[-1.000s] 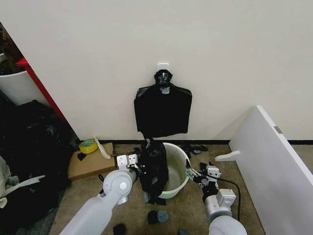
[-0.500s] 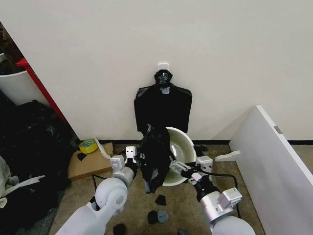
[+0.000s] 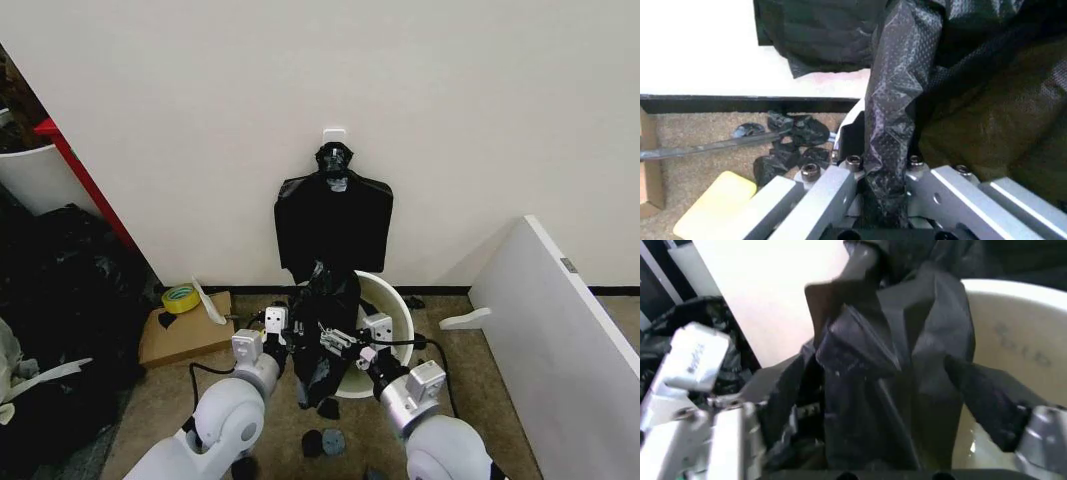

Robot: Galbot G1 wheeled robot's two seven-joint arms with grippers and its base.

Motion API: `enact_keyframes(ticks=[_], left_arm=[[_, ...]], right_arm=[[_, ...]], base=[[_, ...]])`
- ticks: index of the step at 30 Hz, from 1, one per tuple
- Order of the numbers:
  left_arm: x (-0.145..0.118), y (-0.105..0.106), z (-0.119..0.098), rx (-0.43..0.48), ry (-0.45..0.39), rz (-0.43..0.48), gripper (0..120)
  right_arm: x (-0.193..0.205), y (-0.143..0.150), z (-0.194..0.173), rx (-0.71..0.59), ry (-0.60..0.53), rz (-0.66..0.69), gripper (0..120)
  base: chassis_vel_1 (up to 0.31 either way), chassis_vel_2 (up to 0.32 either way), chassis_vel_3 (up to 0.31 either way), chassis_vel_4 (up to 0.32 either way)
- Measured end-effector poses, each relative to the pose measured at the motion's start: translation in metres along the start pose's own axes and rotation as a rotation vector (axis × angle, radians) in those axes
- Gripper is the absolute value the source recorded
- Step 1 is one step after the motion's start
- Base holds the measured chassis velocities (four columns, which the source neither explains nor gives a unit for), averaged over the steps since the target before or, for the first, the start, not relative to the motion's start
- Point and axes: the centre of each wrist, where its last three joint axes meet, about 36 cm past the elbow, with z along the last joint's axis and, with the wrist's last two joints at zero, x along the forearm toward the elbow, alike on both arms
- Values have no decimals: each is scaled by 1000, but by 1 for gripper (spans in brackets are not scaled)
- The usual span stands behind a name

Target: Place the garbage bag over the trash bin.

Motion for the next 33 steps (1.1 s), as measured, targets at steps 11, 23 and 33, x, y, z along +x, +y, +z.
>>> enact_keyframes(ticks=[11,23,33], left_arm=[[11,2,3,-1,8,-9,0],[17,3,6,-1,18,-12,0],[19,13,6,-18,13,-35,0]], right_arm=[[-2,3,3,15,6,9,40],[5,4,3,7,-5,15,0],[14,-16,-15,-3,-33,50,0]], base=[[0,0,0,0],[0,0,0,0],[0,0,0,0]])
